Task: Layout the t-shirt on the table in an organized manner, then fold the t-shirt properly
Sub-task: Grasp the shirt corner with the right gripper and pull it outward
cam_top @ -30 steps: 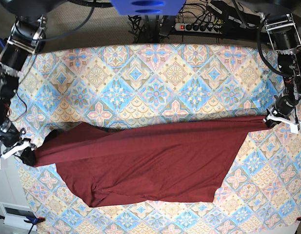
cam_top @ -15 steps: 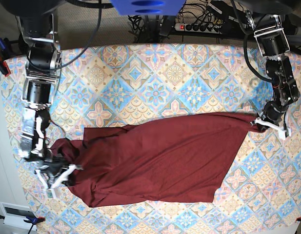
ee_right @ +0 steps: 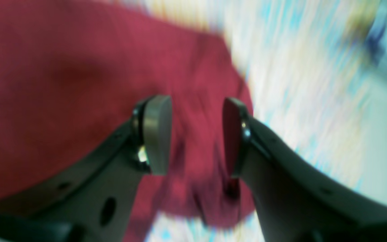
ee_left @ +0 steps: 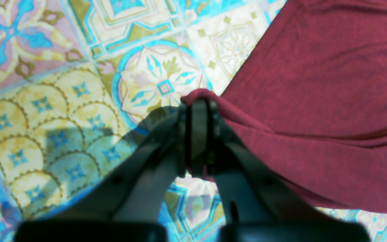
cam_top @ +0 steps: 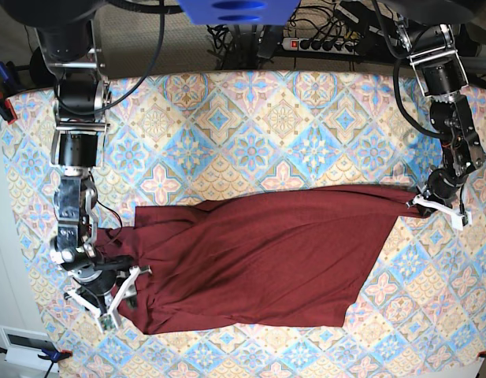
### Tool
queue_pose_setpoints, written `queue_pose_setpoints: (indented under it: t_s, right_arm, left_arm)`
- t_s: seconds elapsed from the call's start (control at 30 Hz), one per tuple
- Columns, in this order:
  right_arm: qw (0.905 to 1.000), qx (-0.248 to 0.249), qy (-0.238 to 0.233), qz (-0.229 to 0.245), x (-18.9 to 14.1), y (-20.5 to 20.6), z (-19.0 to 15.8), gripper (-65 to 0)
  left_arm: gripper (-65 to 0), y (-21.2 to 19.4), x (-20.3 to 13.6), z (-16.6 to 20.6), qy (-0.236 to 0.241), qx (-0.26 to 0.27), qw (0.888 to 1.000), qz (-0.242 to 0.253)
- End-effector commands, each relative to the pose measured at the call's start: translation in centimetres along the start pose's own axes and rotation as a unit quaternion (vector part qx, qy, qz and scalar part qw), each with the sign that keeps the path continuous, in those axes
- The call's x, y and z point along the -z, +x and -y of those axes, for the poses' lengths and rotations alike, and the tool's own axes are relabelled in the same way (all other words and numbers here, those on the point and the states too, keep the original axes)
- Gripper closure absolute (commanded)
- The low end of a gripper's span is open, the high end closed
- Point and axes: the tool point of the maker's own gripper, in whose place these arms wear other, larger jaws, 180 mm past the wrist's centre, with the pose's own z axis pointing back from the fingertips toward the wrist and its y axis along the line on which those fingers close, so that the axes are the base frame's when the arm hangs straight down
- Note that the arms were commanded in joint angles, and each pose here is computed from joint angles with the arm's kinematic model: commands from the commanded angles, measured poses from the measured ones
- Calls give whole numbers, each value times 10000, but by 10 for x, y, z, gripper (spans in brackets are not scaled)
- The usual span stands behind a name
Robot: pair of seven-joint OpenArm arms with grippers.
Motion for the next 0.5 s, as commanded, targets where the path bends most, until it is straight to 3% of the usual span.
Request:
queue_pose_setpoints:
  t_s: [0.0,0.27,0.47]
  right_arm:
    - [9998,-96,20,-197,-7,-20,-6,-238]
    - [9957,-221,321,-845,-36,-100,-51,-241]
    - [9944,-11,427,-964,-30,-118,-55,-241]
  left_arm:
    - [-2,23,-4,3,-60,28,9995,311]
    - [-2,20,-2,7,-98,-5,9995,300]
    - [-2,20,-2,7,-98,-5,9995,300]
